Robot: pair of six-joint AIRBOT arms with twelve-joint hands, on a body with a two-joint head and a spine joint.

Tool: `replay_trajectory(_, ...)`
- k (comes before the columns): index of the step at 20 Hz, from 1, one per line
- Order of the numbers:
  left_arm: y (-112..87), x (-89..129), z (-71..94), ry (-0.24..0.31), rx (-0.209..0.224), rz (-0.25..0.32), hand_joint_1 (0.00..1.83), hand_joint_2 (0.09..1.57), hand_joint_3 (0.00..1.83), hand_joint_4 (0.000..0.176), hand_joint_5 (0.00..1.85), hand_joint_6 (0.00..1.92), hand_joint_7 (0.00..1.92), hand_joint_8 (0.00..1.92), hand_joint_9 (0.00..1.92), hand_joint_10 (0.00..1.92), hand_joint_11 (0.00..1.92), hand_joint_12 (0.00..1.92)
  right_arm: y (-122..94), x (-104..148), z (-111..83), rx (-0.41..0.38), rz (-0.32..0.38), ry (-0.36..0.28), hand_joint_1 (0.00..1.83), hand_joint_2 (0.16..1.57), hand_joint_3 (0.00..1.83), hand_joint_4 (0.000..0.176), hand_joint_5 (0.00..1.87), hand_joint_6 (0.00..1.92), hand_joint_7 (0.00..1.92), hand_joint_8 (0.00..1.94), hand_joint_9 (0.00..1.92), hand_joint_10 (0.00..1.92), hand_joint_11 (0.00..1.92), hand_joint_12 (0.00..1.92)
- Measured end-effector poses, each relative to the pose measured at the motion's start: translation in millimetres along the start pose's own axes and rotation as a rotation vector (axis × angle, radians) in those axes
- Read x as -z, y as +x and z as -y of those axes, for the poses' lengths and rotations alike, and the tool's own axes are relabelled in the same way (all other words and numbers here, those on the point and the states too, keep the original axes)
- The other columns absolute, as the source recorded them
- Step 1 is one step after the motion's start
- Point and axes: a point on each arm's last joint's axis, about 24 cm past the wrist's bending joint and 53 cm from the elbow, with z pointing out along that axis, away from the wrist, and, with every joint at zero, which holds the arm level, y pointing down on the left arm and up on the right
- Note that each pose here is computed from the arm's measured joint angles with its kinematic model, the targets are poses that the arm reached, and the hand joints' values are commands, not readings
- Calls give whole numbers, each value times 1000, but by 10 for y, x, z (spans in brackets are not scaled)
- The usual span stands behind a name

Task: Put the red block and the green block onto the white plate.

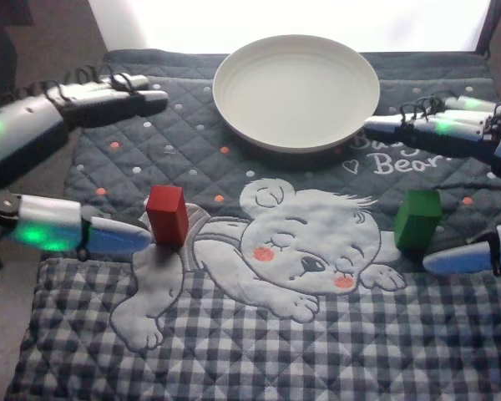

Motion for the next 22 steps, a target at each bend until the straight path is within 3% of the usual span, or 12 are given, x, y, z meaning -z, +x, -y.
replay_trajectory(1,99,-23,7,3,0,-32,830,828,2,23,316,4,165,4,130,7,0,559,-12,4,30,6,-1,9,858,879,0,171,266,8,368,0,370,3,27,972)
replay_trajectory(3,194,-70,-7,-3,-7,-68,841,835,0,33,363,3,271,8,233,23,0,796,26,-3,100,5,-12,34,893,872,0,138,306,5,372,1,400,6,48,968)
replay_trajectory(4,193,-83,-11,-5,-8,-72,847,828,0,30,374,3,301,9,281,28,0,920,66,-12,121,2,-20,39,892,860,0,139,335,1,393,0,435,6,88,929)
replay_trajectory(6,187,-121,-53,-11,-10,-78,866,826,0,27,388,5,277,4,270,12,0,861,123,-20,148,7,-38,45,888,873,0,104,391,0,455,0,513,5,216,776)
replay_trajectory(9,270,-145,-103,-27,-24,-114,906,836,2,28,420,4,302,3,250,4,0,749,116,-25,159,4,-33,47,951,868,0,74,440,0,517,1,627,10,267,953)
replay_trajectory(11,282,-152,-114,-32,-19,-116,880,852,5,28,450,3,340,4,327,18,0,978,135,-39,177,-3,-30,48,958,849,0,85,488,1,579,4,696,18,321,1016)
replay_trajectory(12,287,-155,-118,-32,-20,-118,895,868,8,3,458,2,378,9,378,25,0,1032,144,-60,177,-2,-31,45,963,850,0,78,491,1,590,5,712,22,338,1024)
replay_trajectory(13,295,-158,-134,-38,-19,-120,860,887,15,0,469,5,418,20,413,33,1,1041,157,-86,180,-9,-27,45,981,863,1,72,494,0,604,4,722,22,326,1060)
replay_trajectory(17,321,-164,-194,-57,-17,-129,853,951,11,0,583,9,578,11,510,11,69,945,204,-136,178,-23,-22,35,985,893,1,61,516,1,741,23,792,44,345,1150)
replay_trajectory(20,364,-186,-203,-54,-16,-134,997,991,2,0,747,8,752,10,675,32,138,1177,221,-159,204,-37,-12,38,999,921,3,51,524,3,818,41,844,73,393,1221)
replay_trajectory(21,370,-197,-201,-53,-14,-133,1040,1023,6,0,824,15,833,22,740,56,115,1354,224,-163,208,-41,-9,38,1014,917,1,41,563,7,884,65,859,224,469,1233)
replay_trajectory(22,384,-225,-191,-50,-8,-132,1039,1060,4,0,902,12,932,25,853,102,240,1380,233,-165,210,-43,-11,39,1126,938,5,0,662,11,963,327,779,835,528,1365)
